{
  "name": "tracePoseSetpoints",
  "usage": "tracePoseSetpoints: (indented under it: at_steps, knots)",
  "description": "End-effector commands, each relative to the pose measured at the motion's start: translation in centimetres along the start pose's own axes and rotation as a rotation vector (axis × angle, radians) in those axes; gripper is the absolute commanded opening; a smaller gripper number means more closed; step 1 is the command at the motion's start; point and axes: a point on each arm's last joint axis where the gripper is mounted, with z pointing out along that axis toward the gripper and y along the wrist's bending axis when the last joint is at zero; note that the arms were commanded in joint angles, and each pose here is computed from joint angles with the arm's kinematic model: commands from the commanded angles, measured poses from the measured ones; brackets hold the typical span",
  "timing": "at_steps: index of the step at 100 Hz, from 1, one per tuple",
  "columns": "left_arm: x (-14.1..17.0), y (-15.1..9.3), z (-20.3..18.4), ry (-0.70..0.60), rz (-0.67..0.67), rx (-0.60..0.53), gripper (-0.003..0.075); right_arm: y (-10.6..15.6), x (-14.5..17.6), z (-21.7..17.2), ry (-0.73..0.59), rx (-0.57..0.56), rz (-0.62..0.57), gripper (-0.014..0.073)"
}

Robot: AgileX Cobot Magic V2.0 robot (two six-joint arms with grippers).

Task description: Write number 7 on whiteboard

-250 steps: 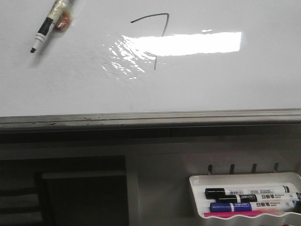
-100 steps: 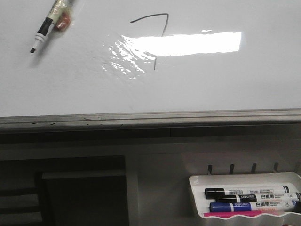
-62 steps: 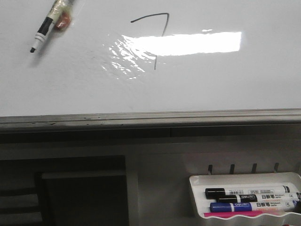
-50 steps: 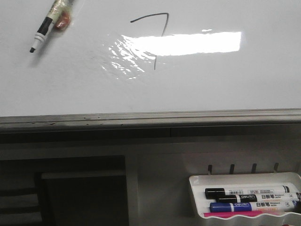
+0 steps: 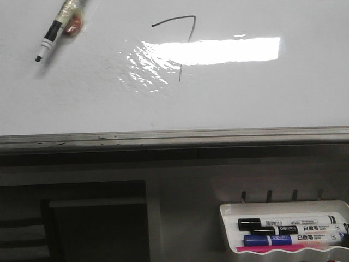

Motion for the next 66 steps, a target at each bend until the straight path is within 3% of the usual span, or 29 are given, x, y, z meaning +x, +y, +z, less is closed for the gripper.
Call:
tracePoseSetpoints:
  at_steps: [1, 66]
  knots:
    - [0.38, 0.05, -0.13, -0.065, -0.021, -0.006, -0.002, 0.06, 0.37, -0.03, -0.053, 0.013, -0.015, -0.0064]
    - [0.38, 0.05, -0.13, -0.065, -0.021, -0.006, -0.002, 0.05, 0.31, -0.03, -0.055, 0.013, -0.014, -0.0064]
